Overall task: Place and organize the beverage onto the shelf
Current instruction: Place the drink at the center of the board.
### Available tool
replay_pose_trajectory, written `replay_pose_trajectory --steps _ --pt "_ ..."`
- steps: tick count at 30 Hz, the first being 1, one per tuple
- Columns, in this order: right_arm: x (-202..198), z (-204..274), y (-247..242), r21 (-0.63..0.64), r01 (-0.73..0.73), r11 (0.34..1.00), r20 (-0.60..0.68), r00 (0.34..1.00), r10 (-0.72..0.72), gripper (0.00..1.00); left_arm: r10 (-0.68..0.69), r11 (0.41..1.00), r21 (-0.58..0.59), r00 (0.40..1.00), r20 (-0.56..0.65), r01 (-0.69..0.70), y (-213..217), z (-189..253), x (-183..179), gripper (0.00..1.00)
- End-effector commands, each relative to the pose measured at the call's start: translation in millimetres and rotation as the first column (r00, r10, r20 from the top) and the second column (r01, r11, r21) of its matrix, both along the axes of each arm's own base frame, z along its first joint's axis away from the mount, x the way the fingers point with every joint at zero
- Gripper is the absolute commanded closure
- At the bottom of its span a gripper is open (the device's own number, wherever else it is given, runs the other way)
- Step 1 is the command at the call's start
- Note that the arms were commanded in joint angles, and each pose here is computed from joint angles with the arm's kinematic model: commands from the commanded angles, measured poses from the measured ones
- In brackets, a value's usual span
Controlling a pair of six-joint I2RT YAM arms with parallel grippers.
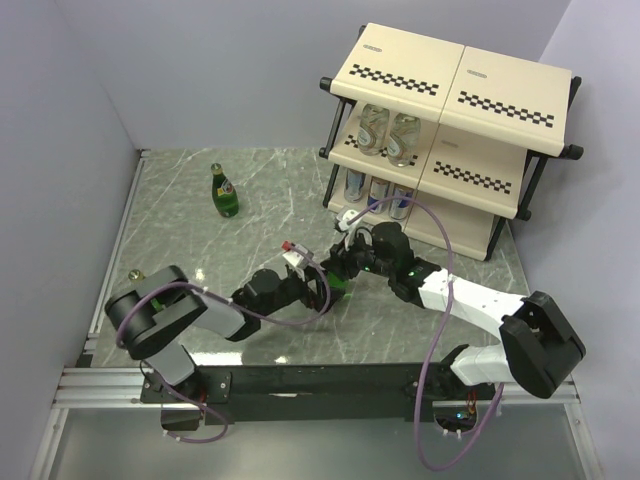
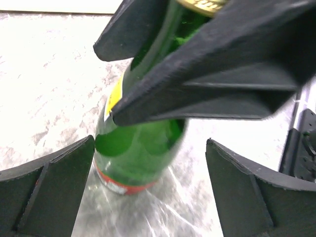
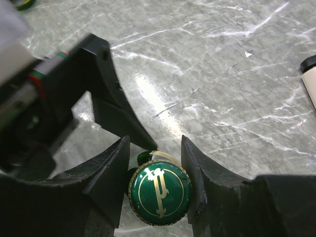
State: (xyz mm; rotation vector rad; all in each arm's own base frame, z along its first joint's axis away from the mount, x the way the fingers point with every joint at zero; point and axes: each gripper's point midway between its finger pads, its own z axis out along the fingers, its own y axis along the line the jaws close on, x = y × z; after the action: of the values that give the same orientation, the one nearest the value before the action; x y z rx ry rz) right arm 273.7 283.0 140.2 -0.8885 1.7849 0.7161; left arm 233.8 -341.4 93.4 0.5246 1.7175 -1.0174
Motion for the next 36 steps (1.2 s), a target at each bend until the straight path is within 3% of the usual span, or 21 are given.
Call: replay_pose_trajectory --steps 1,9,11,12,15,20,26,36 --pt "7.5 30.5 6.0 0.035 -0.019 0.999 0.100 0.995 0.015 1.00 -0.059 0.998 -0.005 0.998 0.013 0.059 3.1 12.3 -18.2 0.01" --pt "-7.9 14.7 11.6 -0.048 -0.143 0.989 0.050 0.988 0.145 0.98 -0.110 0.993 0.039 0.990 -0.084 0.113 13.9 3.6 -53.8 0.00" --pt "-12.3 15.7 11.4 -0.053 -0.167 0.984 0.049 0.984 0.170 0.88 -0.120 0.992 0.034 0.988 -0.099 0.123 16.2 5.8 -60.8 0.00" --pt "-13.7 16.6 10.8 -0.055 -0.176 0.983 0.054 0.982 0.179 0.77 -0.118 0.992 0.034 0.988 -0.100 0.122 20.7 9.4 -64.0 0.01" --pt "-20.4 16.6 8.0 -0.061 -0.195 0.979 0.055 0.979 0.198 0.59 -0.102 0.994 0.033 0.989 -0.109 0.106 28.9 19.1 -69.1 0.01" --pt "-26.1 17.9 4.1 -0.075 -0.201 0.977 0.042 0.978 0.205 0.43 -0.073 0.997 0.005 0.994 -0.086 0.073 40.2 46.7 -70.3 0.00" --pt "-36.2 49.0 10.3 -0.041 -0.273 0.961 0.080 0.958 0.276 0.17 -0.041 0.999 0.028 0.997 -0.070 0.044 45.8 55.1 -66.4 0.01" --pt "-40.3 133.8 -17.0 0.045 -0.275 0.960 0.219 0.941 0.259 0.14 -0.023 0.996 0.085 1.000 0.004 0.022 48.6 78.8 -56.7 0.00"
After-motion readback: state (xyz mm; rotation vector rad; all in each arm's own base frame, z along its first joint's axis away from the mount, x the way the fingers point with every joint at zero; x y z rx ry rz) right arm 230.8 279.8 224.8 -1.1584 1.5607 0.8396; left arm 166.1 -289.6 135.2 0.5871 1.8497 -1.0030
